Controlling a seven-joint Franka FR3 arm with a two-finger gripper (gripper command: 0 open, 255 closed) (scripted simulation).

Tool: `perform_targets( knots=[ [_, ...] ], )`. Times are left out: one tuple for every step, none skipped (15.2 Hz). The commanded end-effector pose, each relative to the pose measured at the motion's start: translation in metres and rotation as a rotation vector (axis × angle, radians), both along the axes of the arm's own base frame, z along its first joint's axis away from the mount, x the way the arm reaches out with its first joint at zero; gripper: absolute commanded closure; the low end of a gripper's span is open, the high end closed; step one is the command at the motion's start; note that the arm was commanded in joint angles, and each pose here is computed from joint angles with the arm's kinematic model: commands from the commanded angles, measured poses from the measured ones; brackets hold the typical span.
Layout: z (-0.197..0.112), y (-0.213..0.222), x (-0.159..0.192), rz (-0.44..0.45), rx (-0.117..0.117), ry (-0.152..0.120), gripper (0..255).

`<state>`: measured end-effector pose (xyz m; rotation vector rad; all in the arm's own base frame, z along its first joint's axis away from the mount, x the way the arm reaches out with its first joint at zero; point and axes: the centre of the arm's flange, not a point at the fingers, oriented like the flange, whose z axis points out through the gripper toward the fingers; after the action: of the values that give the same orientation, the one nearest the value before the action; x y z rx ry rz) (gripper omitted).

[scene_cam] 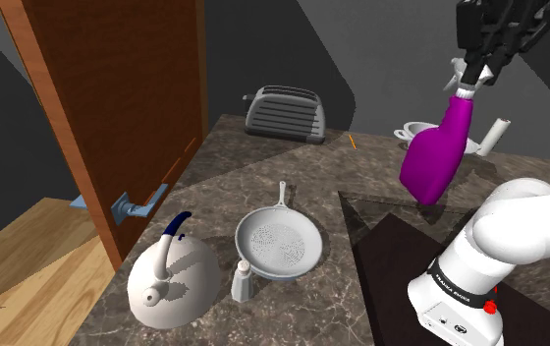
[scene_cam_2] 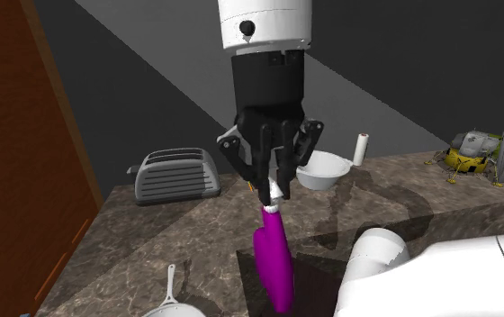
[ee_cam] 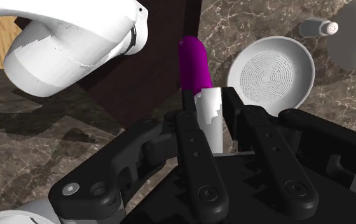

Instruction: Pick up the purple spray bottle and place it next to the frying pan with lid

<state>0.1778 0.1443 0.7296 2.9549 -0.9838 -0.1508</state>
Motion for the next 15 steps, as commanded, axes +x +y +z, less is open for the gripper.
perform_targets(
  knots=[
    [0.006, 0.021, -0.015, -0.001, 0.000, 0.001, 255],
    [0.009, 0.032, -0.022, -0.001, 0.000, 0.001, 255],
    [0.013, 0.043, -0.028, -0.001, 0.000, 0.001, 255],
    [0.016, 0.054, -0.035, -0.001, 0.000, 0.001, 255],
    [0.019, 0.063, -0.041, -0.001, 0.000, 0.001, 255],
    [0.014, 0.063, -0.041, -0.001, 0.000, 0.001, 255],
    [0.009, 0.063, -0.041, -0.001, 0.000, 0.001, 255],
    [0.003, 0.063, -0.041, -0.001, 0.000, 0.001, 255],
    [-0.002, 0.063, -0.041, -0.001, 0.000, 0.001, 255],
    [-0.007, 0.063, -0.041, -0.001, 0.000, 0.001, 255],
    [-0.013, 0.063, -0.041, -0.001, 0.000, 0.001, 255],
    [-0.018, 0.063, -0.041, -0.001, 0.000, 0.001, 255],
    [-0.023, 0.063, -0.041, -0.001, 0.000, 0.001, 255],
    [-0.028, 0.063, -0.041, -0.001, 0.000, 0.001, 255],
    [-0.034, 0.063, -0.041, -0.001, 0.000, 0.001, 255]
  ],
)
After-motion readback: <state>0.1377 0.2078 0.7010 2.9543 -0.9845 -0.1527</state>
